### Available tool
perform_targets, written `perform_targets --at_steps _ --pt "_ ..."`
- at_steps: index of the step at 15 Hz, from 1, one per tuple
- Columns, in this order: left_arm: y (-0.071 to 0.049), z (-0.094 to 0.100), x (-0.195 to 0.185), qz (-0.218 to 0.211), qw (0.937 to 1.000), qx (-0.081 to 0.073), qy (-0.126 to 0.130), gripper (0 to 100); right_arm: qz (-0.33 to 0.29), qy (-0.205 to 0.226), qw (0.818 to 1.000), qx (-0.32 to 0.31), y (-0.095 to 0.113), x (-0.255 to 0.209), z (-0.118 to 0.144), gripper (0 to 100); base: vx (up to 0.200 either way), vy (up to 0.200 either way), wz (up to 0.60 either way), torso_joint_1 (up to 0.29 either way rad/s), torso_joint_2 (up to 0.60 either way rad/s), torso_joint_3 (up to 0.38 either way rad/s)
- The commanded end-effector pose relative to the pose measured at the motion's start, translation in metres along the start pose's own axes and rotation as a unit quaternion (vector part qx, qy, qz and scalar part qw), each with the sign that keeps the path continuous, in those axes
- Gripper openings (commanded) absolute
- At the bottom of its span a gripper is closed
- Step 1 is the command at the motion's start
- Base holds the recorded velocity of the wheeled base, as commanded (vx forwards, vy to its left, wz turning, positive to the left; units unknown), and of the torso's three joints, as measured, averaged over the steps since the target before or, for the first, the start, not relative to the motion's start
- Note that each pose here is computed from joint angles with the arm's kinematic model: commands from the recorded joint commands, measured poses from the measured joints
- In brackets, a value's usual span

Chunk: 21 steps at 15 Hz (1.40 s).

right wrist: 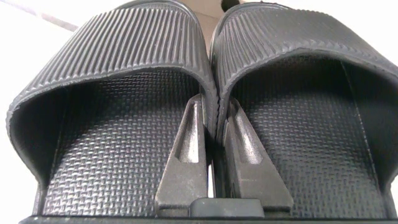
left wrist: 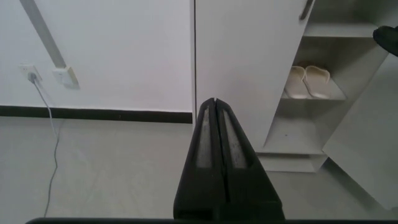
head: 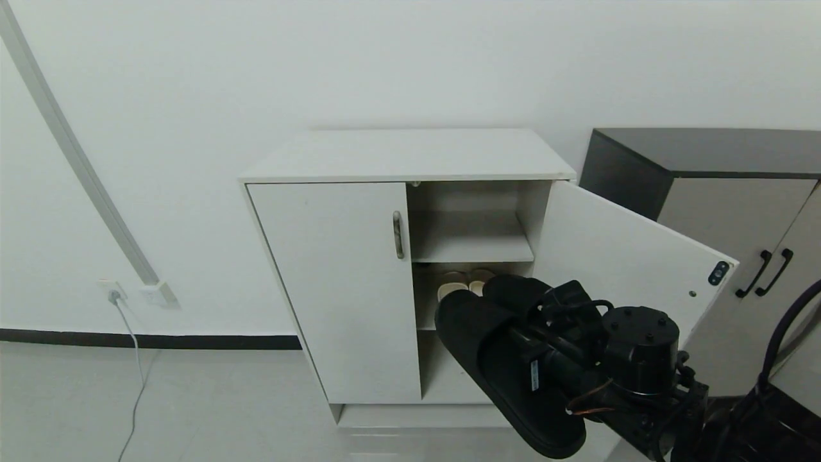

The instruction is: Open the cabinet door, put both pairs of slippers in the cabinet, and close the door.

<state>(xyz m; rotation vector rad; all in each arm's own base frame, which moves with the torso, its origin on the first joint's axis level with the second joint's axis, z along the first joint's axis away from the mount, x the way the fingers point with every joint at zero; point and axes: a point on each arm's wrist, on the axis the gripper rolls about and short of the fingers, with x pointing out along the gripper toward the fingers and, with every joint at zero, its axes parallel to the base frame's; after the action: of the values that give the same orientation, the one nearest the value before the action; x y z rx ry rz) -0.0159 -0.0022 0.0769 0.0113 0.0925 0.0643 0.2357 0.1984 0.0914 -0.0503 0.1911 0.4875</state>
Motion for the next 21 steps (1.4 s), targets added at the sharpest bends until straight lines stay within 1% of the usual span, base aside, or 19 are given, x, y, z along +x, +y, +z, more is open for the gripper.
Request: perform_targets --at_steps 1,8,14,18,21 --pt "0.0 0.0 0.0001 0.0 1.0 0.0 0.001 0 0.0 0.007 1.0 -0.002 0.0004 0.0017 -0.0047 0 0.0 0.0 0.0 -0.154 0.5 0.339" --pt "0.0 0.0 0.0001 0.0 1.0 0.0 0.001 0 0.002 0.008 1.0 -0.003 0.0018 0.0017 -0.0052 0 0.0 0.0 0.0 -0.115 0.47 0.349" --pt "0.0 0.0 0.0001 0.0 1.0 0.0 0.001 0 0.004 0.011 1.0 -0.004 0.0028 0.0019 -0.0069 0 0.0 0.0 0.0 -0.035 0.41 0.37" --pt "0.0 0.0 0.0001 0.0 1.0 0.0 0.001 0 0.004 0.011 1.0 -0.004 0.0027 0.0017 -0.007 0 0.0 0.0 0.0 0.0 0.0 0.0" --pt "0.0 0.0 0.0001 0.0 1.0 0.0 0.001 0 0.003 0.001 1.0 -0.001 0.0032 0.0039 -0.0079 0 0.0 0.0 0.0 0.0 0.0 0.0"
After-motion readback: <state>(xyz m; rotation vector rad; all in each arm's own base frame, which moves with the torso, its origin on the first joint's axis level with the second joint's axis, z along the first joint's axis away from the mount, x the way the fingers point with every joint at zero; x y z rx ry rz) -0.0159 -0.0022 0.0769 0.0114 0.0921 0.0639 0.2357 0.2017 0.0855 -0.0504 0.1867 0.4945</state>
